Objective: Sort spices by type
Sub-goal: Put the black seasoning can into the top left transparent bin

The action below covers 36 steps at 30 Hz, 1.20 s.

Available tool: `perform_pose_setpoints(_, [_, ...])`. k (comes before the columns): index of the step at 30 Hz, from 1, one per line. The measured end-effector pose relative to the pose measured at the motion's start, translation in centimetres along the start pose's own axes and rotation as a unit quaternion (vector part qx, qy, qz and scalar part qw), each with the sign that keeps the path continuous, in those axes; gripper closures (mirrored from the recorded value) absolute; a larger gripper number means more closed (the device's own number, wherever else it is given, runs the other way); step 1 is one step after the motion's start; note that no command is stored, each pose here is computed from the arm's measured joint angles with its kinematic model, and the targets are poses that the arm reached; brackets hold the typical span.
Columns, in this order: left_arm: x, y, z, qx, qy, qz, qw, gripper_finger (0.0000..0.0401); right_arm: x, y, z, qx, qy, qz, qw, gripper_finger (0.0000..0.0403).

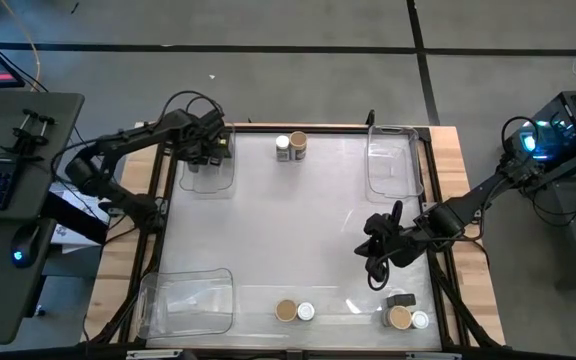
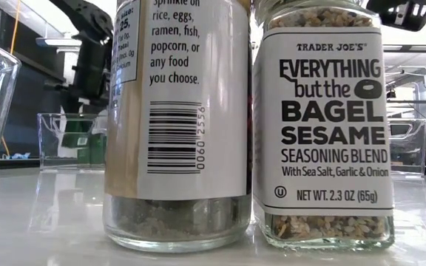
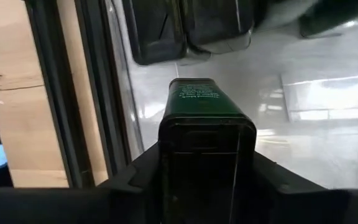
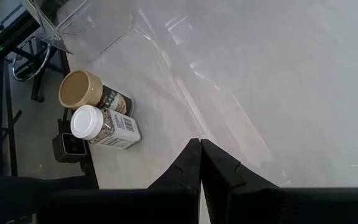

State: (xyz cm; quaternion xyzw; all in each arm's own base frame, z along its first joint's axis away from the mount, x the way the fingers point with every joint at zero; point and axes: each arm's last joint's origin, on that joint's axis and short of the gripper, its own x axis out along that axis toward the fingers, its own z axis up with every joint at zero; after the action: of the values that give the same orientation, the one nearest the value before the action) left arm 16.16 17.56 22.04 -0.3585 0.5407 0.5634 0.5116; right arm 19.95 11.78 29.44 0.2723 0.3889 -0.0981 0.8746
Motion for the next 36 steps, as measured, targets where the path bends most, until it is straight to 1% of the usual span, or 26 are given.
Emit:
perform_pose_setpoints(6, [1.4, -0.2, 0.8, -0.01, 0.025, 0.004, 1.0, 0.0247, 0.0, 0.1, 0.1, 0.003, -0.003, 0.006, 1.0, 0.0403])
perform_pose_setpoints(12, [1.5, 0.0, 1.0, -0.016, 0.025, 0.003, 1.0, 0.0244, 0.0, 0.1, 0.1, 0.002, -0.004, 0.006, 1.0, 0.0403])
perform_pose_setpoints(16, [1.4, 0.1, 1.1, -0.002, 0.024, 0.003, 1.0, 0.0243, 0.0, 0.1, 0.1, 0.002, -0.004, 0.006, 1.0, 0.0403])
perform_pose_setpoints(19, [1.2, 0.2, 1.3, -0.003, 0.024, 0.001, 1.0, 0.0243, 0.0, 0.1, 0.1, 0.002, -0.004, 0.006, 1.0, 0.0403])
perform_pose_setpoints(24, [0.6, 0.5, 1.9, 0.003, 0.029, -0.017, 0.999, 0.0238, 0.0, 0.1, 0.1, 0.001, -0.004, 0.006, 1.0, 0.0403])
perform_pose_setpoints(32, [-0.8, 0.8, 2.8, -0.002, 0.015, -0.025, 1.0, 0.0195, 0.0, 0.1, 0.1, -0.004, -0.004, 0.006, 1.0, 0.0403])
perform_pose_setpoints(36, [-2.2, 0.8, 3.6, -0.008, -0.006, -0.037, 0.999, 0.0183, 0.0, 0.1, 0.1, -0.016, -0.004, 0.006, 1.0, 0.0403])
